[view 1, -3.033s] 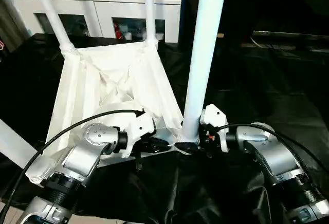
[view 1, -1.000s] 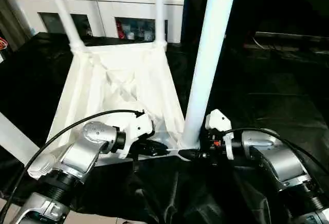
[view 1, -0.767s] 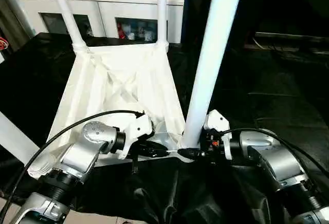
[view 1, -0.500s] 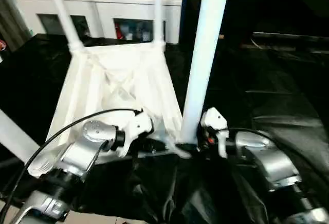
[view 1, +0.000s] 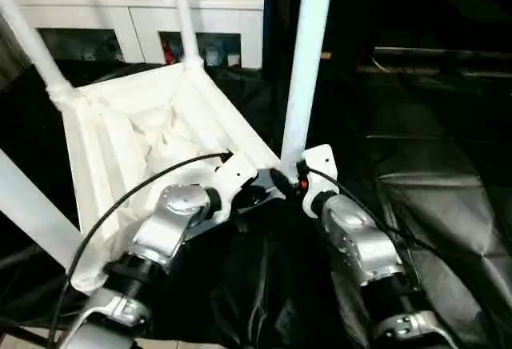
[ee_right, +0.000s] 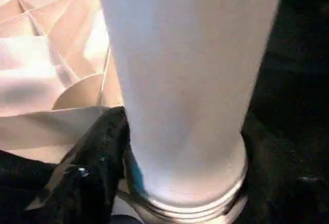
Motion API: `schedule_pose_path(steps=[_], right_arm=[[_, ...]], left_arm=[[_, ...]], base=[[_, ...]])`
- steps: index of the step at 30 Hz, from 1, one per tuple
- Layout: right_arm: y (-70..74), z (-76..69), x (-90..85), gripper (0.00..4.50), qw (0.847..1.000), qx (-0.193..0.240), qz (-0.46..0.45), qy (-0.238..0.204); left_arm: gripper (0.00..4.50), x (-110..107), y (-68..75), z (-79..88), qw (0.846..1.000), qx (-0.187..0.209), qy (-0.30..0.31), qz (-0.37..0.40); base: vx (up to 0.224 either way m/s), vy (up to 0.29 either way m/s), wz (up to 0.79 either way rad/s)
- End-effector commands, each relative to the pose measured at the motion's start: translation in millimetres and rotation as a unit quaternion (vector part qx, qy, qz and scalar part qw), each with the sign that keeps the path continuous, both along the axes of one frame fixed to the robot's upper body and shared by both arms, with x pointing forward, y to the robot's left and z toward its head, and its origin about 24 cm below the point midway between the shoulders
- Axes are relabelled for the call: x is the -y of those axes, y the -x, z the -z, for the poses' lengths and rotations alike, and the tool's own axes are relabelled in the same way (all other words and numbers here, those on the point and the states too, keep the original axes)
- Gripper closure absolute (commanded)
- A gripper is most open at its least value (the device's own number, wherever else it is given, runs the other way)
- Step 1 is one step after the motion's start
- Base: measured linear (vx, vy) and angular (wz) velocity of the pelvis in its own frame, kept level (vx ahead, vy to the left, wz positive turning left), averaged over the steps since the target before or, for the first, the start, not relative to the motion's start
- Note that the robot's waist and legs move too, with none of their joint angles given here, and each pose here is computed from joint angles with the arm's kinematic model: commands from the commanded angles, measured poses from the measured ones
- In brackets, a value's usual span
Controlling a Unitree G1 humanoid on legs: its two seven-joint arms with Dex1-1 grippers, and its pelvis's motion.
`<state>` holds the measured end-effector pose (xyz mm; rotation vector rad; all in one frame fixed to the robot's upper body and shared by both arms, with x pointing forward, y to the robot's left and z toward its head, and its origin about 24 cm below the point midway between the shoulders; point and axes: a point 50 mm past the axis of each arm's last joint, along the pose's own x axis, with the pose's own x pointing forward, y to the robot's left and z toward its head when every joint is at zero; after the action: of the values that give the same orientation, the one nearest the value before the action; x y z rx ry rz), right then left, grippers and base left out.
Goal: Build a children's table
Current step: Rotate leg to tighten
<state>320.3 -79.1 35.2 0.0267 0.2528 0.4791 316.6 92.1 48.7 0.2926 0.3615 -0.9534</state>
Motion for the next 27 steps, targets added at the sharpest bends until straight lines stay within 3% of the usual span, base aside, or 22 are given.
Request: schedule_pose_path(steps=[1, 8, 14, 19, 24, 27], right_arm=[[16.5, 0.4, -47.5, 0.74, 0.992, -0.014, -0.124, -0.036], [17.8, -6.5, -18.3, 0.61, 0.976, 0.002, -0.220, 0.005], [31.6, -10.7, 10.9, 0.61, 0.937, -0.016, -0.348, 0.036], [38.0, -14.1, 22.5, 0.61, 0.912, -0.025, -0.406, 0.045], [40.2, -14.8, 23.2, 0.93, 0.902, -0.036, -0.427, 0.045], [42.0, -14.8, 19.4, 1.35, 0.898, -0.040, -0.436, 0.038]], left_arm=[[4.50, 21.5, -2.4, -16.9, 0.999, 0.034, 0.023, 0.028], [4.50, 7.7, 11.7, -12.8, 0.995, 0.022, 0.015, 0.095], [4.50, -7.4, 24.0, -9.9, 0.987, 0.002, 0.009, 0.159], [4.50, -16.4, 30.4, -10.7, 0.978, -0.018, 0.001, 0.207], [4.50, -19.8, 31.9, -12.8, 0.974, -0.026, 0.001, 0.225], [4.50, -20.0, 32.2, -13.9, 0.971, -0.030, 0.003, 0.236]], base=[[0.000, 0.000, 0.00], [0.000, 0.000, 0.00], [0.000, 0.000, 0.00], [0.000, 0.000, 0.00], [0.000, 0.000, 0.00], [0.000, 0.000, 0.00]])
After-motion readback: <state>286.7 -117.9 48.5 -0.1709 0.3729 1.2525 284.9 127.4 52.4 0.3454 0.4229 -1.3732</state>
